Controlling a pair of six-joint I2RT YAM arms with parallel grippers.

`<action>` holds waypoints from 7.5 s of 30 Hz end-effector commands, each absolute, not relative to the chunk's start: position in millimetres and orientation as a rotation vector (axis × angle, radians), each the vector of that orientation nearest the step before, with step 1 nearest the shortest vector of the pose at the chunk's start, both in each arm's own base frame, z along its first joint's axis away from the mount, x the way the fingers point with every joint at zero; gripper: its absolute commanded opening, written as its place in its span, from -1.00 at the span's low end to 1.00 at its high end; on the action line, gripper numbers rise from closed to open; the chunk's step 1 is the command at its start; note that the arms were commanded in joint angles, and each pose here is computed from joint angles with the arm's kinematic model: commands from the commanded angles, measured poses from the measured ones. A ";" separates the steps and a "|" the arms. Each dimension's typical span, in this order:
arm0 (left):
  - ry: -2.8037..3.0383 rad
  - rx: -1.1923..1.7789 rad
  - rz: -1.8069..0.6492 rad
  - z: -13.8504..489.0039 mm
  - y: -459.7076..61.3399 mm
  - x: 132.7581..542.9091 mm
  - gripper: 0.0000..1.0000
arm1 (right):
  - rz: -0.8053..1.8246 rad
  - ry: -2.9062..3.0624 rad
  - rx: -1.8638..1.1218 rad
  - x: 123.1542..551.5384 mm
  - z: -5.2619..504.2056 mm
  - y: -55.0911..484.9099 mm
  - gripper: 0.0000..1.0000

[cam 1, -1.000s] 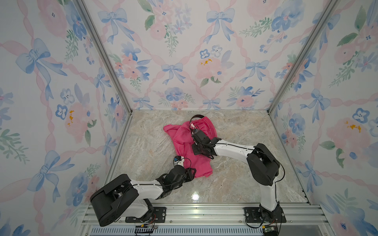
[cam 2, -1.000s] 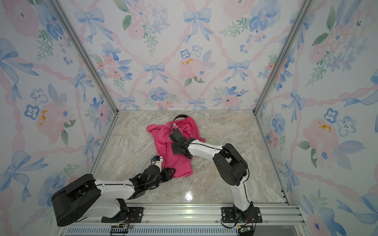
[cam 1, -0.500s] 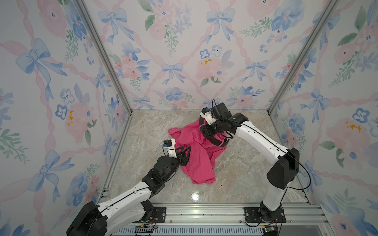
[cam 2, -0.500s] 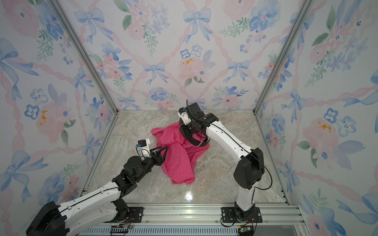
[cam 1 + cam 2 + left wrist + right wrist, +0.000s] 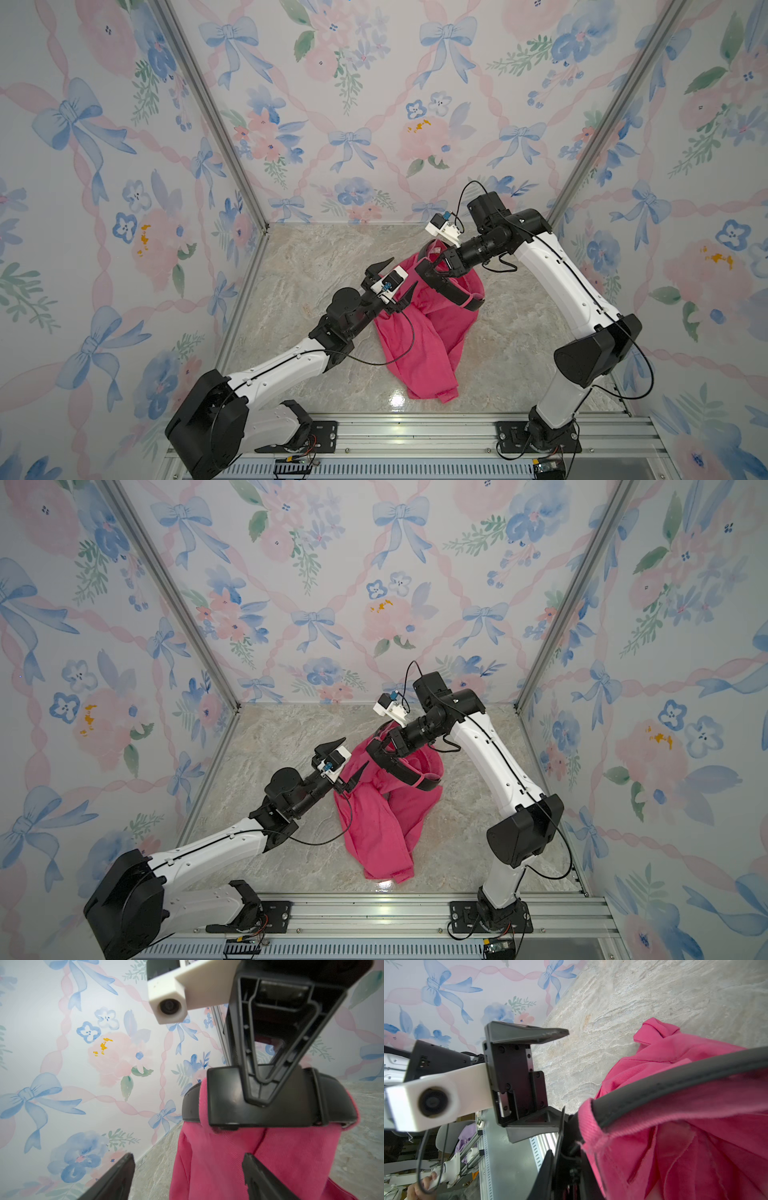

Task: Remove the belt from the trousers
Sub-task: Pick up the trousers from the center of the board, then remove the belt from the trousers.

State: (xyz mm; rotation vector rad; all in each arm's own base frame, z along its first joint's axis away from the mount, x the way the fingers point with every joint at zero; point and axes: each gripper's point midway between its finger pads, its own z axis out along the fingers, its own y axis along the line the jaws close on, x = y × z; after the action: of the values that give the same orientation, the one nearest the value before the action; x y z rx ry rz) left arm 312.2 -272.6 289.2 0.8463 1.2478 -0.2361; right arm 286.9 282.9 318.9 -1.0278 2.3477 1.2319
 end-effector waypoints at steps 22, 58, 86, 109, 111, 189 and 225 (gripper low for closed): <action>1.195 0.552 -0.180 363.9 -257.6 415.4 -1.00 | 0.970 2.032 -0.460 411.7 385.2 199.4 0.40; 1.823 0.550 -0.254 333.2 -250.3 418.8 -0.95 | 0.193 1.680 -0.573 427.7 345.5 312.9 -0.44; 1.931 -0.160 -0.697 148.3 -201.7 421.4 0.47 | 0.888 1.079 0.564 425.2 425.8 151.6 -1.00; 1.787 0.166 -0.832 208.1 -334.2 382.9 -0.71 | 0.746 1.518 0.065 398.5 394.3 272.8 -1.00; 1.863 0.184 -0.827 171.9 -347.8 380.3 -0.73 | 0.736 1.525 0.050 396.7 397.1 274.7 -1.00; 1.861 0.425 -0.145 314.1 -248.8 396.4 -1.00 | 0.356 2.022 -0.616 325.8 306.8 291.3 0.14; 1.851 0.466 -0.265 323.4 -263.7 384.3 -1.00 | 0.340 2.058 -0.671 344.1 295.1 312.6 -1.00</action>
State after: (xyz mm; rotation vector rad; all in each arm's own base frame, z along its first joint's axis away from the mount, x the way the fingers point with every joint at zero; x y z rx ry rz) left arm 392.1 -255.4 289.1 0.4947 1.9227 -0.1667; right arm 348.1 313.3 297.0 -0.6826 2.0457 0.3179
